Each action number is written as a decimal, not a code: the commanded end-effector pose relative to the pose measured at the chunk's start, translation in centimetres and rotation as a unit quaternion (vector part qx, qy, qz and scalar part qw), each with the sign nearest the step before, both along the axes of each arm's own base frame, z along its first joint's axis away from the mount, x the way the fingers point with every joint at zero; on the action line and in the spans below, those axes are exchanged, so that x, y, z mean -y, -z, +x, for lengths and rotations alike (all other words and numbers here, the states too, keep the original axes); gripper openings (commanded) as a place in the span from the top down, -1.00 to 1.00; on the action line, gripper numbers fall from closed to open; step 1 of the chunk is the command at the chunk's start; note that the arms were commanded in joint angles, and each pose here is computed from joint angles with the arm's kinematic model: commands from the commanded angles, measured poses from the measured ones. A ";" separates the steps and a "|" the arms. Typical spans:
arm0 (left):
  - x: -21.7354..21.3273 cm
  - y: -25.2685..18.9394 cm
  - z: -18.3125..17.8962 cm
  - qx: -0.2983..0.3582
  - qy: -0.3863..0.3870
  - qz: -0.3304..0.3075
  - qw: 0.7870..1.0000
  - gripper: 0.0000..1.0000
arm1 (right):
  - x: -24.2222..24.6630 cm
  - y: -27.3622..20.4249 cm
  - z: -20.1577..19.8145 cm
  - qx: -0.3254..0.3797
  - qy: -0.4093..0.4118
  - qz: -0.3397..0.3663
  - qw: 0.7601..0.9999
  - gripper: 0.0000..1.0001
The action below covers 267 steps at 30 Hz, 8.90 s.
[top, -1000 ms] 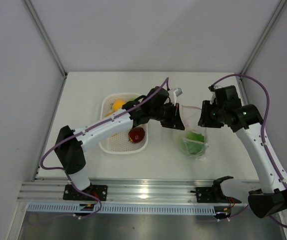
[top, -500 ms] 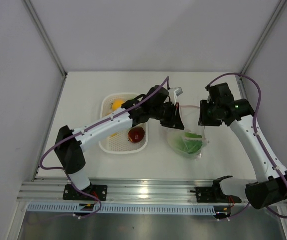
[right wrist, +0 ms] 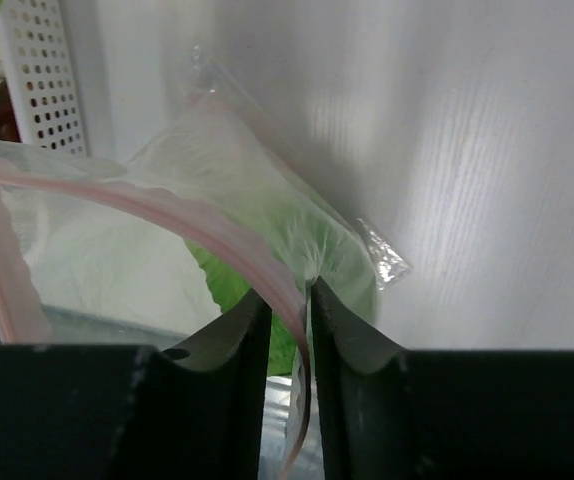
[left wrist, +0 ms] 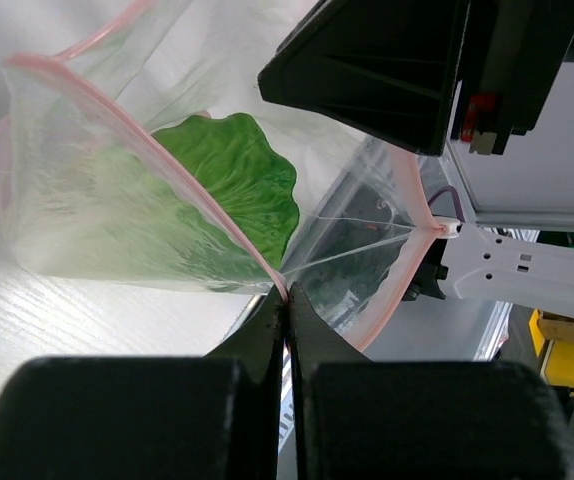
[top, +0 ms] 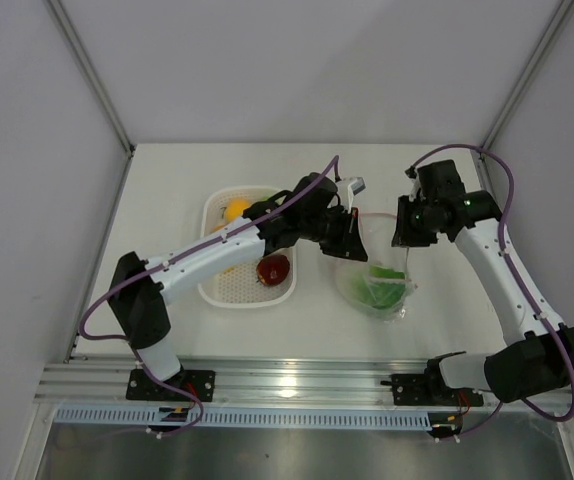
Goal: Place the food in the zip-top bag and seal the zipper
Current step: Adjust the zipper on the food storage bag, then pick up the fake vegetable from the bin, then place the fake vegetable in the zipper food storage bag.
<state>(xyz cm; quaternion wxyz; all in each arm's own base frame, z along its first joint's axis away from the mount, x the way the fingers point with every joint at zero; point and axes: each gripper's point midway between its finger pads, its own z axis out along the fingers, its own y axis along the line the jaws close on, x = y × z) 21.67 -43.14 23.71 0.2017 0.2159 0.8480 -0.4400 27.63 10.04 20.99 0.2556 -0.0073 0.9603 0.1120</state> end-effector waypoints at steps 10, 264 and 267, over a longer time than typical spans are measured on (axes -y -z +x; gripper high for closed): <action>-1.7 -2.7 0.2 0.040 -0.004 -0.030 0.999 0.99 | 1.6 -1.3 -0.1 0.034 0.026 -0.026 0.999 1.00; 2.8 0.8 1.2 -0.015 -0.216 0.057 0.975 -0.99 | -0.7 -4.5 -2.1 0.108 0.081 0.036 0.990 1.00; -0.2 -1.9 1.3 0.044 -0.230 0.066 0.970 -0.99 | -0.8 -4.5 -2.2 0.106 0.076 0.039 0.991 1.00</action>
